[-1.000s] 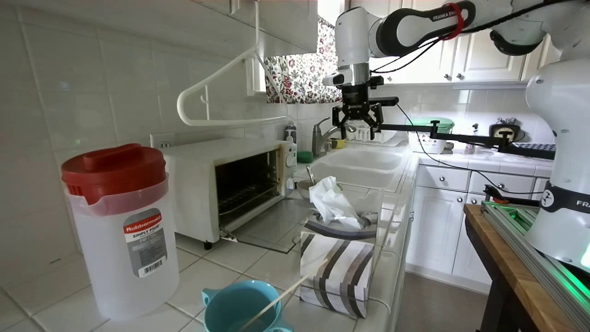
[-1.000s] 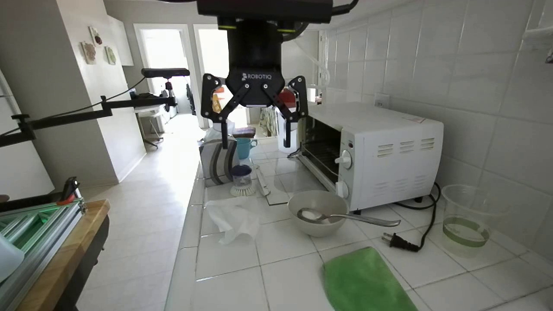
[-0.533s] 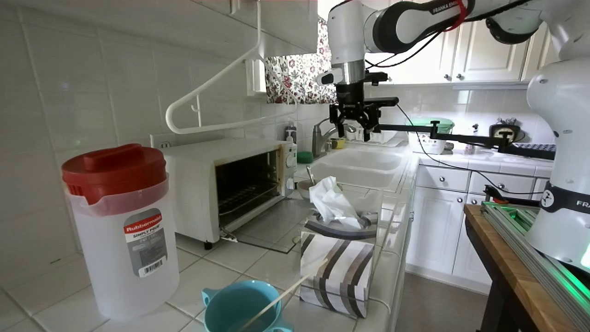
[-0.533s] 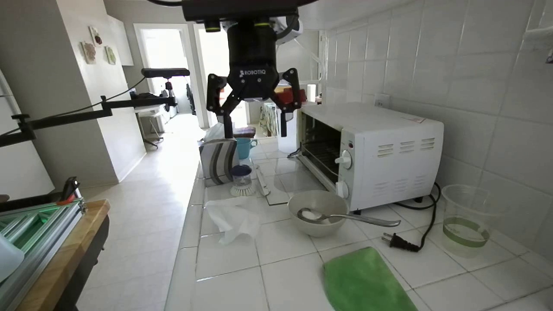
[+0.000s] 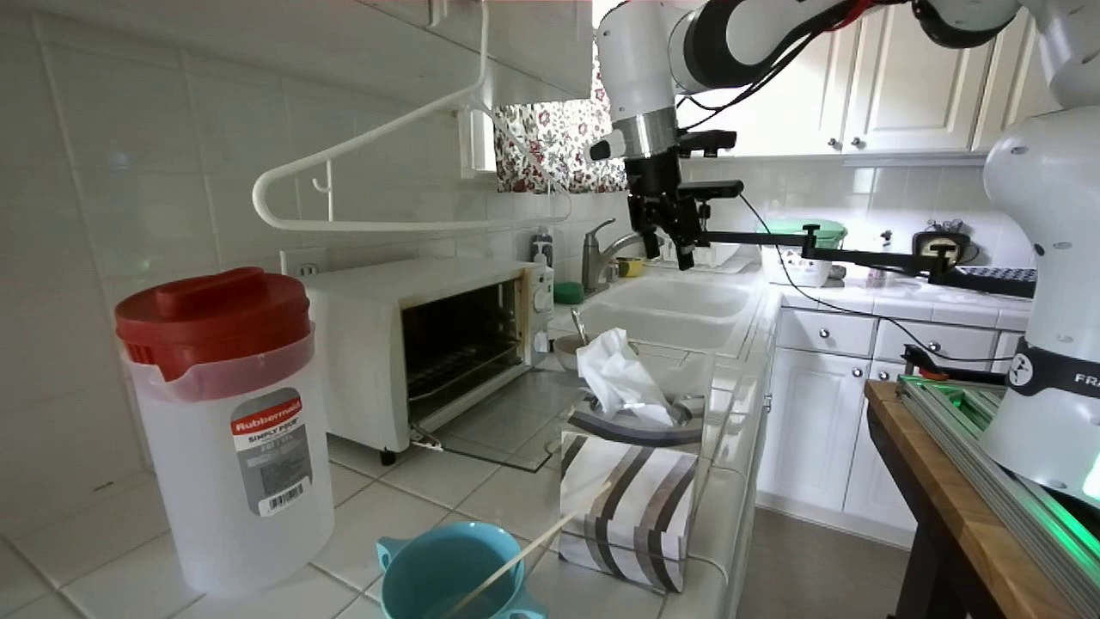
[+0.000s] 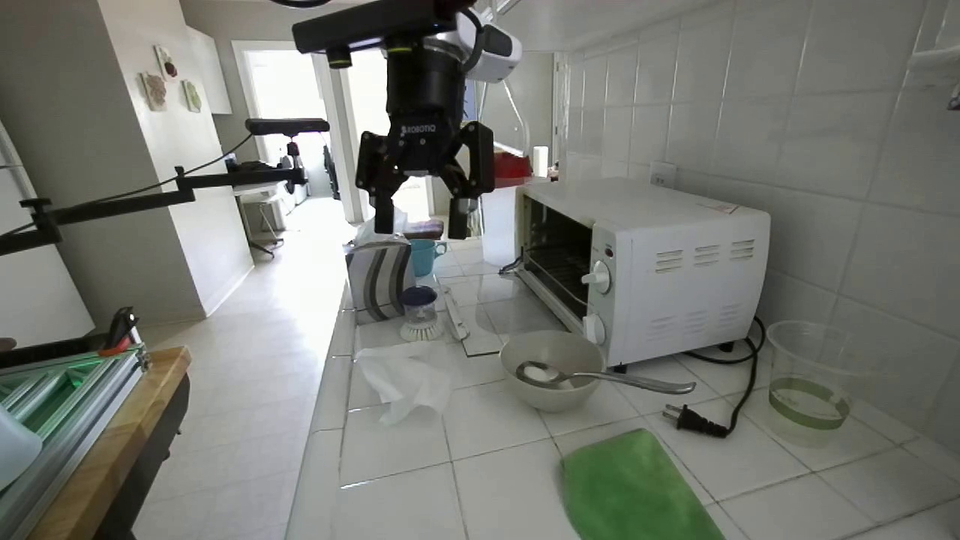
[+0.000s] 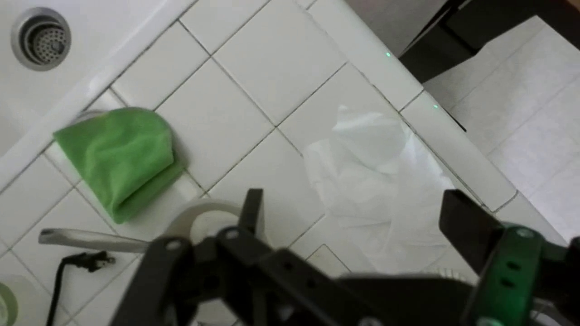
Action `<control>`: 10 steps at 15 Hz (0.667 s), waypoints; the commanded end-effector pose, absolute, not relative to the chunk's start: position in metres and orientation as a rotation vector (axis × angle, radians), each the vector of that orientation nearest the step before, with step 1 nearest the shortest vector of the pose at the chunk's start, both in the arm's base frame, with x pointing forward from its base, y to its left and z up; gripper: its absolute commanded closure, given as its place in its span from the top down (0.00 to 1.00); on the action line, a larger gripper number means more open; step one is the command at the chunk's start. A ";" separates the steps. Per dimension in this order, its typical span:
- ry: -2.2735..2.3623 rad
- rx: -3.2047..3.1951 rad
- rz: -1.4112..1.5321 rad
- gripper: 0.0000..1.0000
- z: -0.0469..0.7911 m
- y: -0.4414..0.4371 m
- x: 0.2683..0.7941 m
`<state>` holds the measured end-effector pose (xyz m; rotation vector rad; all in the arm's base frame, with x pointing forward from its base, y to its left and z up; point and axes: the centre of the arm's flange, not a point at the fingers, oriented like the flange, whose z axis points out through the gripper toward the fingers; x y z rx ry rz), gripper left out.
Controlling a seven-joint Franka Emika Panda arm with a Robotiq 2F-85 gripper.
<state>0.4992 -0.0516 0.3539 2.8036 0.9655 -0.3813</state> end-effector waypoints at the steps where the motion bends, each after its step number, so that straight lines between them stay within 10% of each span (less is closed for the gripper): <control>1: 0.704 2.939 -0.378 1.00 0.357 -0.048 0.500; 10: 0.583 3.013 -0.277 1.00 0.367 -0.051 0.505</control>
